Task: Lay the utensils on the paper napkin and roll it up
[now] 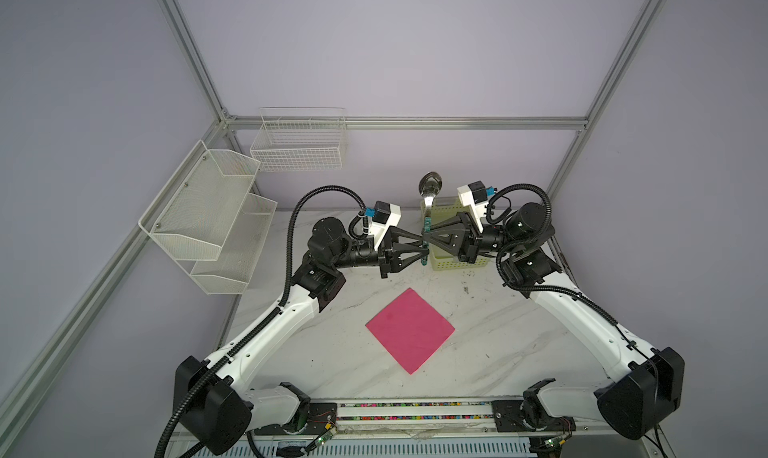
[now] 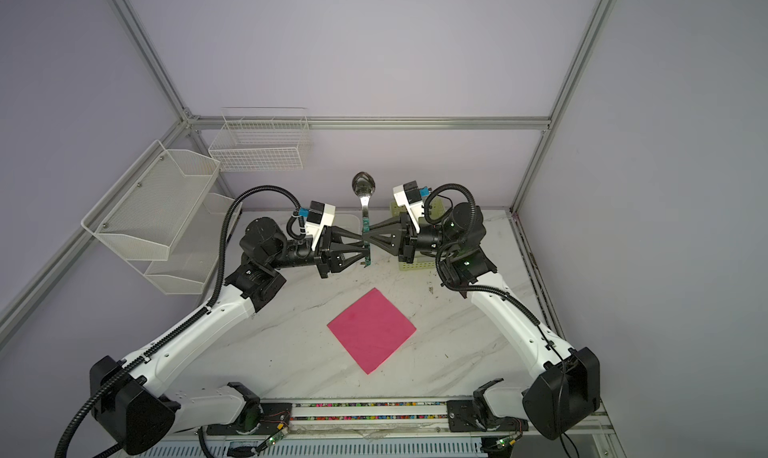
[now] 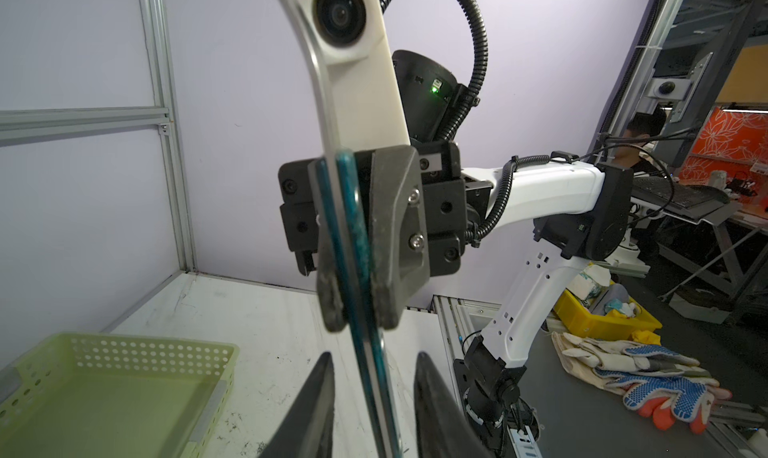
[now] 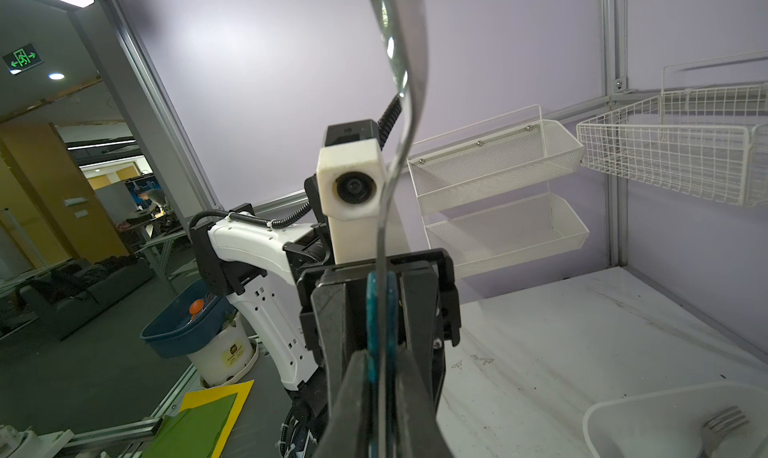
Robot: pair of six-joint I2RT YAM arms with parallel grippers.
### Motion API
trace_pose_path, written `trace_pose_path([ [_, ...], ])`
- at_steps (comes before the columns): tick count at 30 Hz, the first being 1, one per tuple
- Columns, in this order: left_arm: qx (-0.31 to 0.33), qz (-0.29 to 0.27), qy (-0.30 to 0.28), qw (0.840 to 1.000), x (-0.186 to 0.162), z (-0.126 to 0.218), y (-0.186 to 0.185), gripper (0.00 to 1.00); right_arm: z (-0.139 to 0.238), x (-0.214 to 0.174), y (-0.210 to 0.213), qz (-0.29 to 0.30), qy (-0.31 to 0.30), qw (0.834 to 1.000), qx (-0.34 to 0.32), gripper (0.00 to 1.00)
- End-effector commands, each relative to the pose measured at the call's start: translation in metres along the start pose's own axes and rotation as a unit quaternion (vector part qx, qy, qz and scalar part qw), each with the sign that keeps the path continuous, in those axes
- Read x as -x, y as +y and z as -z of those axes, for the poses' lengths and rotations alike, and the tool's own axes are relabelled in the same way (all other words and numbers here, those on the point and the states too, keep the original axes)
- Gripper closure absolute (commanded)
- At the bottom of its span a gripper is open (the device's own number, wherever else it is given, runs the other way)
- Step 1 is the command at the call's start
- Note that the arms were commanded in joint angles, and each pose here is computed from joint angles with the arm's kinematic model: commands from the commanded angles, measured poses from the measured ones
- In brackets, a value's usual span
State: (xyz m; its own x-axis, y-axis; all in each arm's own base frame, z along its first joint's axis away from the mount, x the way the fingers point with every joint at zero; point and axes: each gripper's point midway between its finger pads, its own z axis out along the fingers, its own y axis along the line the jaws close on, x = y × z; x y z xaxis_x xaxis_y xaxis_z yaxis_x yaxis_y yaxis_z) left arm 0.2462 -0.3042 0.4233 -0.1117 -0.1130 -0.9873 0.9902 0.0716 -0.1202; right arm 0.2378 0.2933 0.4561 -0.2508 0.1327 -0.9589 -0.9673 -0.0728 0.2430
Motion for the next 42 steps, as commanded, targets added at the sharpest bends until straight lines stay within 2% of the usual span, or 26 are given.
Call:
trace_pose_path([
  [1, -0.017, -0.015, -0.006, 1.000, 0.001, 0.005, -0.011, 0.73, -0.001, 0.020, 0.015, 0.041, -0.018, 0.999, 0.010, 1.00],
  [15, -0.028, -0.015, 0.007, 0.999, -0.001, 0.001, -0.008, 0.89, -0.006, 0.020, 0.016, 0.033, -0.014, 0.999, 0.022, 1.00],
  [24, -0.013, -0.023, 0.019, 0.999, -0.005, 0.000, -0.003, 0.97, -0.006, 0.020, 0.008, 0.027, -0.015, 1.000, -0.001, 1.00],
  [25, -0.005, -0.020, 0.020, 1.000, -0.005, 0.000, 0.000, 0.98, -0.006, 0.021, 0.003, 0.022, -0.016, 0.999, -0.016, 0.97],
  [27, 0.026, -0.025, 0.024, 0.999, -0.005, 0.000, 0.012, 0.99, -0.004, 0.021, -0.009, 0.018, -0.017, 0.998, -0.057, 0.75],
  [30, 0.076, -0.015, 0.040, 0.996, -0.006, -0.002, 0.034, 1.00, 0.001, 0.019, -0.029, 0.003, -0.020, 0.993, -0.118, 0.59],
  [33, 0.137, -0.013, 0.048, 0.989, -0.008, 0.002, 0.056, 1.00, 0.009, 0.018, -0.050, -0.019, -0.029, 0.983, -0.182, 0.52],
  [42, 0.284, -0.002, 0.066, 0.957, -0.013, 0.022, 0.105, 1.00, 0.032, -0.002, -0.098, -0.067, -0.030, 0.946, -0.315, 0.51],
])
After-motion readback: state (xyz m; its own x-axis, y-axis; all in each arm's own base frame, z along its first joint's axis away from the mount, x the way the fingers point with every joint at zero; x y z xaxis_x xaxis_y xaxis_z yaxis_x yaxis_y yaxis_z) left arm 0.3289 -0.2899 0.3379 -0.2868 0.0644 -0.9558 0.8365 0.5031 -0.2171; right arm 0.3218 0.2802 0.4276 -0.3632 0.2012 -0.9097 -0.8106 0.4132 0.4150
